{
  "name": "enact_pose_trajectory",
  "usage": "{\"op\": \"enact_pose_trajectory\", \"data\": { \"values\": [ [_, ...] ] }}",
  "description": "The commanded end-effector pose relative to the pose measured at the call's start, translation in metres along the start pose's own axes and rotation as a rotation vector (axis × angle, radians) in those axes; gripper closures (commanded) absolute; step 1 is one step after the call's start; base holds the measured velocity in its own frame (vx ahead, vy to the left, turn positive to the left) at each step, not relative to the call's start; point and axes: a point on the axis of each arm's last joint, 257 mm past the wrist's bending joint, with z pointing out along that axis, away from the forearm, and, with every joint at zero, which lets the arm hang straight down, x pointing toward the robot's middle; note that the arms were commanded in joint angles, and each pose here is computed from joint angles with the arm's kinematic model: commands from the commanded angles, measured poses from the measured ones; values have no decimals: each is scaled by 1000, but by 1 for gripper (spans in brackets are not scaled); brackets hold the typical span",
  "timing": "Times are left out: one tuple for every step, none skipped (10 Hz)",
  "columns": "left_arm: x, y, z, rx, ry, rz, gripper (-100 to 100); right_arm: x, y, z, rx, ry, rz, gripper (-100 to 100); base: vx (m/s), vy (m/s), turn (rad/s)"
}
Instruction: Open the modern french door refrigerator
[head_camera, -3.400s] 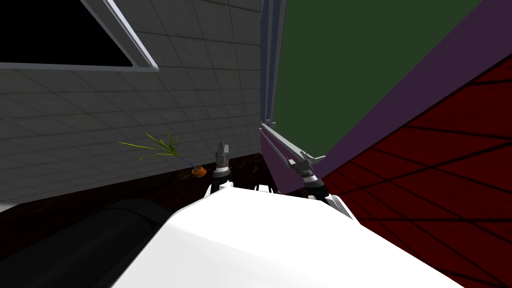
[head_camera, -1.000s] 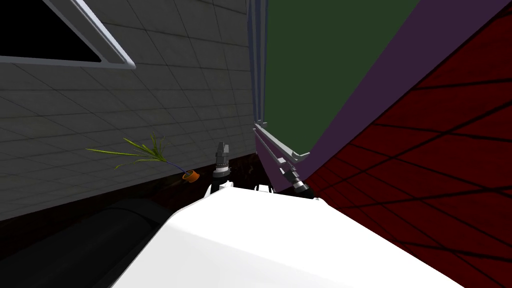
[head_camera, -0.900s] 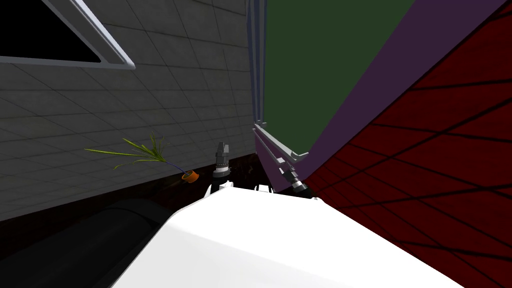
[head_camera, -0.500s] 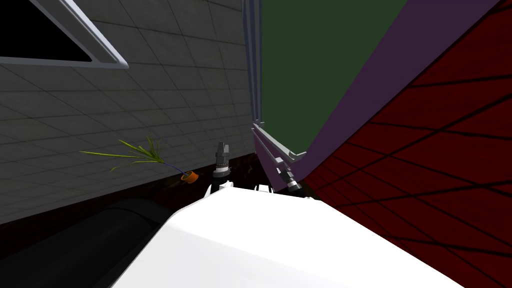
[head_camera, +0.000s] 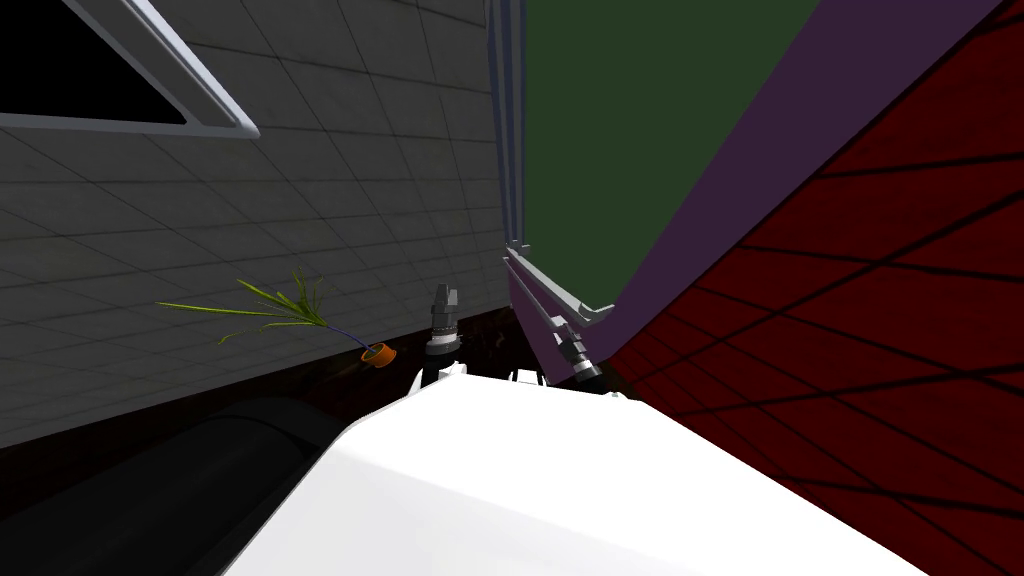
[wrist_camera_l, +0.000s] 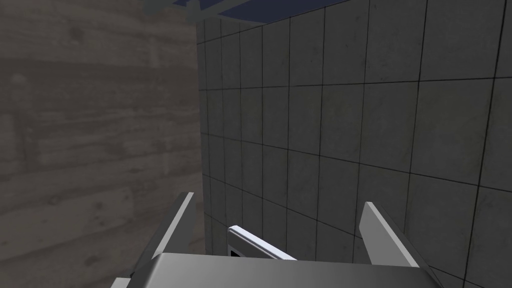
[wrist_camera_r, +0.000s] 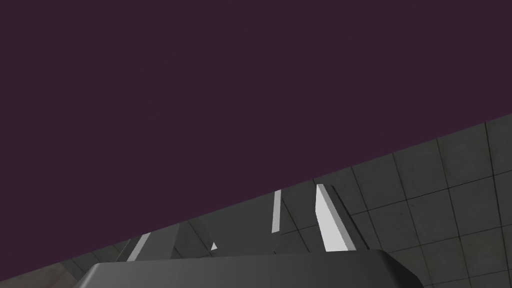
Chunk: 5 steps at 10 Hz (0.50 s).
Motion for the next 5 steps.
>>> {"op": "enact_pose_trajectory", "data": {
  "values": [
    [0, 0, 0, 0, 0, 0, 0, -3, 1, 1, -3, 4, 2, 100, -85, 160, 9],
    [0, 0, 0, 0, 0, 0, 0, -4, 1, 1, -4, 5, 3, 100, -130, 165, 16],
    [0, 0, 0, 0, 0, -1, 0, -5, 1, 1, -5, 7, 3, 100, -94, 172, 12],
    [0, 0, 0, 0, 0, 0, 0, -5, 0, 1, -2, 4, 1, 100, -39, 84, -13],
    [0, 0, 0, 0, 0, 0, 0, -7, 3, 0, -8, 7, 3, 100, -53, 116, -2]
  ]
}}
